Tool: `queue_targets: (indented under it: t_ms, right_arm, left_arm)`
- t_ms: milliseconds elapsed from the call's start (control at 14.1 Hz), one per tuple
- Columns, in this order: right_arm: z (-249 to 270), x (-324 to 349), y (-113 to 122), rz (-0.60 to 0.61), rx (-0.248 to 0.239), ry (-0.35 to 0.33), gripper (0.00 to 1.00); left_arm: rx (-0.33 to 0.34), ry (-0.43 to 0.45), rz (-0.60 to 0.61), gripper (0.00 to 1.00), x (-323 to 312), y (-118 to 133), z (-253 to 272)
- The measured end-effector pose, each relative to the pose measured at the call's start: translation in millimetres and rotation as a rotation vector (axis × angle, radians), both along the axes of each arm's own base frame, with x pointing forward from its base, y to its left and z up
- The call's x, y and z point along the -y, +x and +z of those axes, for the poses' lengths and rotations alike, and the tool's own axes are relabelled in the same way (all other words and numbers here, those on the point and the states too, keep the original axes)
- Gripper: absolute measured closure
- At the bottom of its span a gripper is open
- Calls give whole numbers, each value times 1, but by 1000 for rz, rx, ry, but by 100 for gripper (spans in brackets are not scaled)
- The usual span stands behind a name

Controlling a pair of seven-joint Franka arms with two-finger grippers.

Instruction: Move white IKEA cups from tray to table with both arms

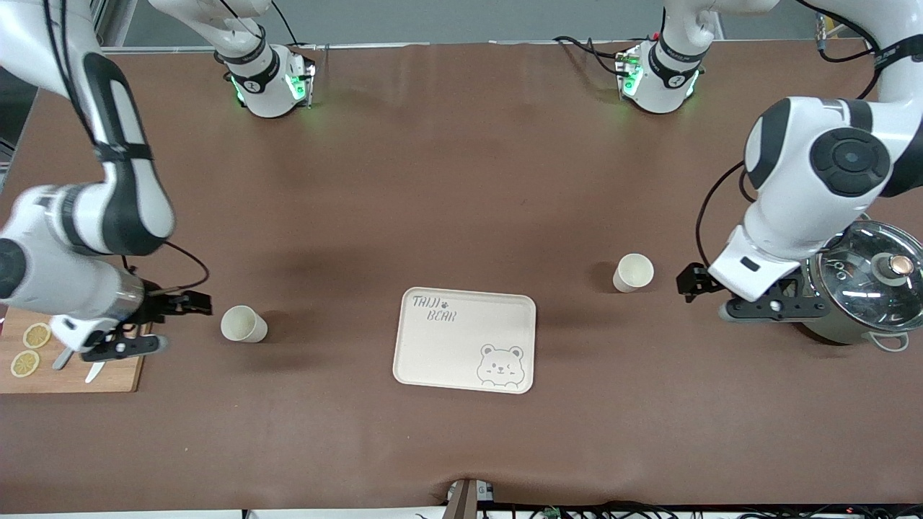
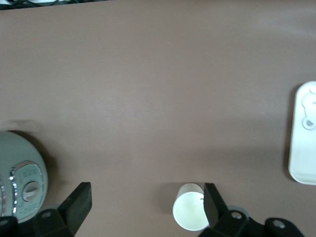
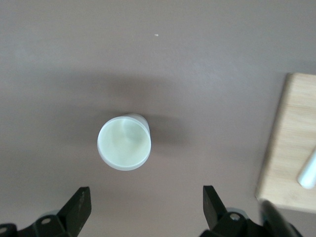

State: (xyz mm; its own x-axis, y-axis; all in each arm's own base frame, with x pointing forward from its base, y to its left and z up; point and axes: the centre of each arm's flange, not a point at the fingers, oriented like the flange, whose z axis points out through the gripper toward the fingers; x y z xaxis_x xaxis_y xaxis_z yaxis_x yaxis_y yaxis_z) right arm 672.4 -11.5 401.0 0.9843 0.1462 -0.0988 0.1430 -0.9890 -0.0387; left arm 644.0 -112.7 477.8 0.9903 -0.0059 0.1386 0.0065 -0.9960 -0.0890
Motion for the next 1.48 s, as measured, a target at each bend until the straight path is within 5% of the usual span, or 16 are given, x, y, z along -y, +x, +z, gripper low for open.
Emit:
queue_targets:
  t_ms: [283,636,848,1485]
  right_arm:
    - [115,20,-26,-31,-5,-17,0]
    - [228,50,-105,-94,36,-29,0]
    - [230,52,-136,-104,88,-29,0]
    - [209,51,-145,-172,52,-32,0]
  left_arm:
    - [8,-61,31,0,-50,14,19]
    - [-76,-53,3,0,-60,8,65]
    - [-81,-56,-32,0,-66,-1,91]
    - [-128,-65,-104,0,-80,-79,186]
